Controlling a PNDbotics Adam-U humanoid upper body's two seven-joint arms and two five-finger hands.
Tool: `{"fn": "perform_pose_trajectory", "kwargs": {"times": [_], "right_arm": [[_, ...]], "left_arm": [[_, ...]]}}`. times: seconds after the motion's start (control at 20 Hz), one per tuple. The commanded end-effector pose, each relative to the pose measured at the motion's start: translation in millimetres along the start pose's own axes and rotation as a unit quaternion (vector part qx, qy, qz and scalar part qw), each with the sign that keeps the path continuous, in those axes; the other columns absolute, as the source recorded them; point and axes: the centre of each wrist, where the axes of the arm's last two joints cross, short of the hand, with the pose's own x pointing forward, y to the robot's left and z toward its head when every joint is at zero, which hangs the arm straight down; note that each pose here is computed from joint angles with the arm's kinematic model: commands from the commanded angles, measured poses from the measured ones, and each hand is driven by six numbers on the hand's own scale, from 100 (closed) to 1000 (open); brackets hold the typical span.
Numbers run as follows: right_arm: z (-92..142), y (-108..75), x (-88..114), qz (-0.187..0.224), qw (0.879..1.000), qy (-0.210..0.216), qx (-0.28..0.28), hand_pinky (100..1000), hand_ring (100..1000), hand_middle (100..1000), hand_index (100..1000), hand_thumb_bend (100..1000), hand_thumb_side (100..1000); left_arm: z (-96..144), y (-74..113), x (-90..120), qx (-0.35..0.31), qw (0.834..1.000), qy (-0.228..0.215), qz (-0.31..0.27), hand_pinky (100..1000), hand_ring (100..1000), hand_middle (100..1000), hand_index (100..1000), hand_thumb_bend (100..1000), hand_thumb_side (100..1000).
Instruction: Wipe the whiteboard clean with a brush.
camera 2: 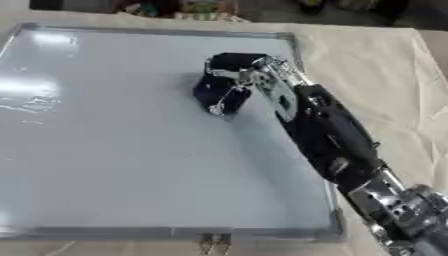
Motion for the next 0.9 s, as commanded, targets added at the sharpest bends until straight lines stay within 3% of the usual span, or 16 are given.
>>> {"fn": "perform_pose_trajectory", "kwargs": {"times": [0.05,0.9], "right_arm": [[6.2,11.1,-16.7,-0.005,0.999,0.036,0.020,306,410,155,141,100,100],[14.8,26.4,-41.6,-0.036,0.993,0.113,-0.003,311,407,152,140,100,100]], "left_arm": [[-2.2,-0.6,3.8,-0.005,1.000,-0.009,-0.003,403,470,435,520,100,931],[-1.6,-0.7,3.2,-0.006,1.000,-0.009,-0.004,403,470,435,519,100,932]]}}
